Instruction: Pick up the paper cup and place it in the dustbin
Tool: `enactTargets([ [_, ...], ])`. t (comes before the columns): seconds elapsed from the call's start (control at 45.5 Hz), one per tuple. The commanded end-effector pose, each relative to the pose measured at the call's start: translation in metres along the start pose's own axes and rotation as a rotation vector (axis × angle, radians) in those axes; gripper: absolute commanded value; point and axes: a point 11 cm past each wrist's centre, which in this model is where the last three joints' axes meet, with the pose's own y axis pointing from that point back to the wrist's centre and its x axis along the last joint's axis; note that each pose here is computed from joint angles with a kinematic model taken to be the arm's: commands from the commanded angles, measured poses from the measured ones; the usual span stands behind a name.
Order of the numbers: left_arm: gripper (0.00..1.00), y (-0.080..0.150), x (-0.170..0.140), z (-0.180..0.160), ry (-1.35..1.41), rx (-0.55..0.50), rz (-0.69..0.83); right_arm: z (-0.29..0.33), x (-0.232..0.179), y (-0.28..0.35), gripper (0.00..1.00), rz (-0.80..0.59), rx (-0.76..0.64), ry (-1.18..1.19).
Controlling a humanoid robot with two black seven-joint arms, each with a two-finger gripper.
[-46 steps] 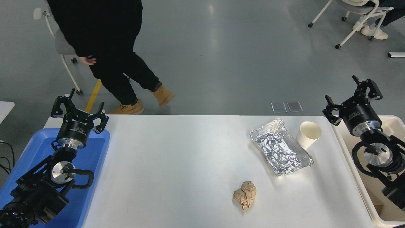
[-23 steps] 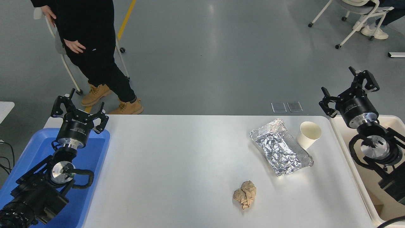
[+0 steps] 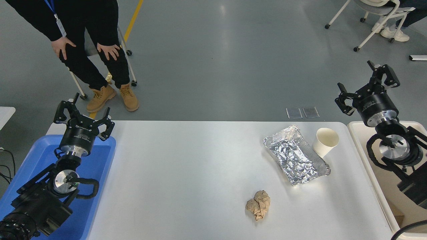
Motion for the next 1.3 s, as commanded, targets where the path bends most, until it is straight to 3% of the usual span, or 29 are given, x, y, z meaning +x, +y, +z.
enactTargets([
  [0.0, 0.99, 0.0, 0.0, 0.0, 0.0, 0.0, 0.0, -0.001, 0.002, 0.0, 1.0, 0.007, 0.001, 0.004],
  [0.22, 0.99, 0.0, 0.0, 0.0, 0.0, -0.002, 0.0, 0.004, 0.01, 0.005, 1.0, 0.019, -0.043, 0.069],
  [0.791, 0.99, 0.0, 0.0, 0.0, 0.001, -0.003, -0.001, -0.106, 0.011, -0.007, 1.0, -0.076, -0.277, 0.893],
  [1.077, 0.99, 0.0, 0.0, 0.0, 0.001, -0.001, -0.001, -0.13, 0.01, -0.001, 1.0, -0.135, -0.567, 1.341],
  [1.275, 0.99, 0.0, 0.0, 0.0, 0.001, 0.0, -0.001, -0.118, 0.003, 0.015, 1.0, -0.197, -0.732, 1.441],
])
